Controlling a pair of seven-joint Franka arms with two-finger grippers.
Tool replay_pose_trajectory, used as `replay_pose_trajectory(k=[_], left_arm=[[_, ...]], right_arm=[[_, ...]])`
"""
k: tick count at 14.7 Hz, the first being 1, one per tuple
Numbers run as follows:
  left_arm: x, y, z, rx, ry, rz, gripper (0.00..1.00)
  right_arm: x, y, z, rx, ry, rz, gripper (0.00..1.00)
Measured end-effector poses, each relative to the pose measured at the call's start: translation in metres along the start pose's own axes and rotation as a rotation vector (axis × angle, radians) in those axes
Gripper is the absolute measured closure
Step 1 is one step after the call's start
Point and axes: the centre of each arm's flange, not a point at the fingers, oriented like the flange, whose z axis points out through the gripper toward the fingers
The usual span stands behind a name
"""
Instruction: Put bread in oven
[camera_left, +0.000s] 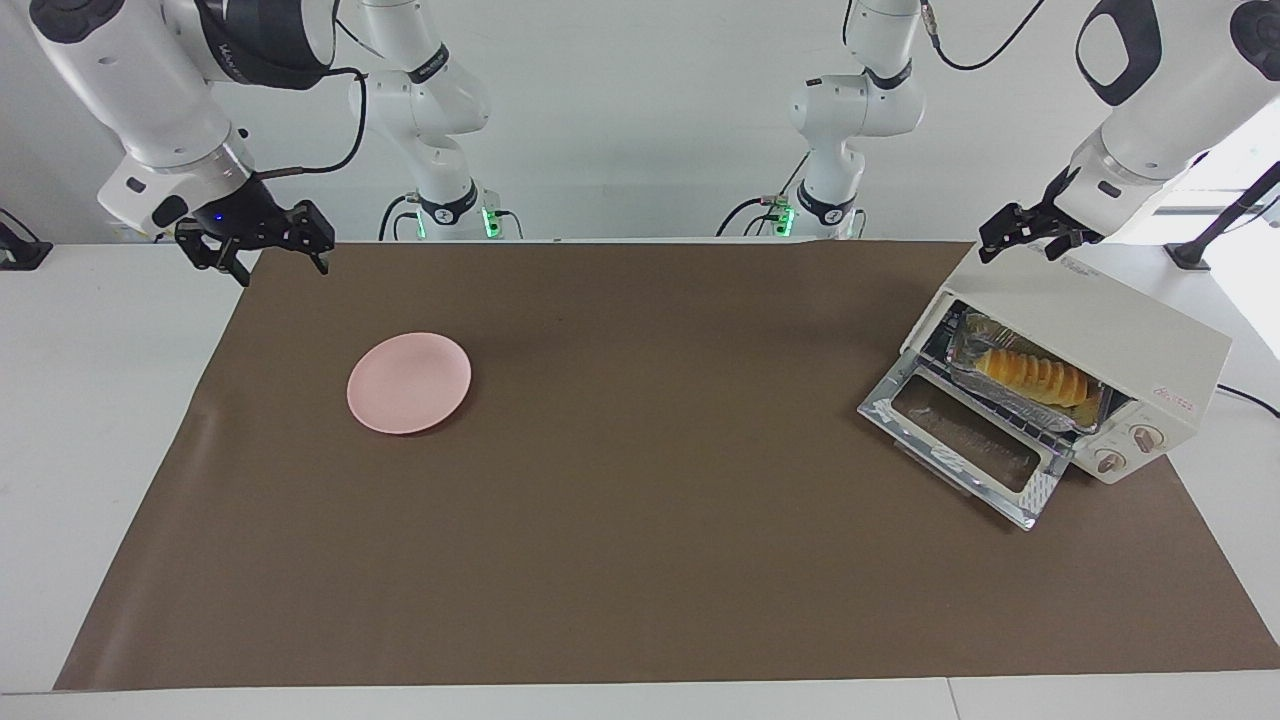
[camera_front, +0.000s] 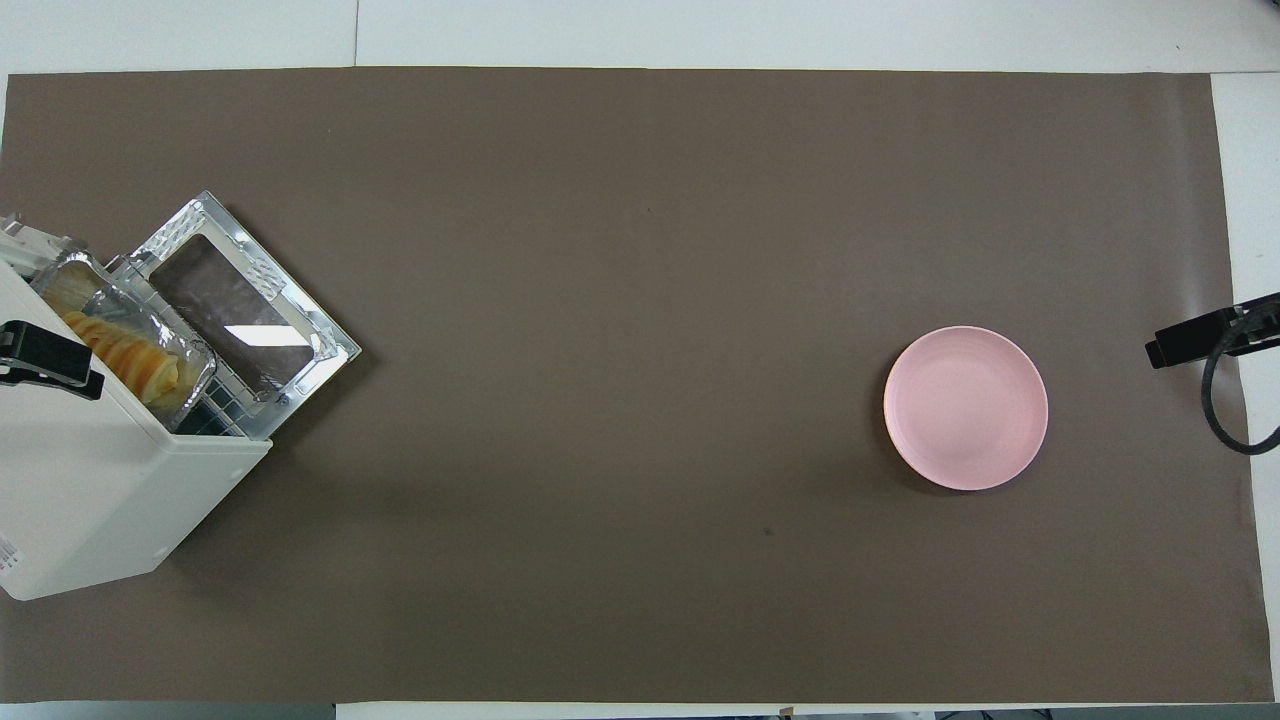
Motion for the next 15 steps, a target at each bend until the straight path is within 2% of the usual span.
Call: replay_pose_trajectory(k=[15], left_arm=[[0.01, 0.042, -0.01, 0.021, 0.064, 0.089, 0.0]], right_arm=[[0.0, 0.0, 0.0, 0.0, 0.0, 0.0, 0.0]])
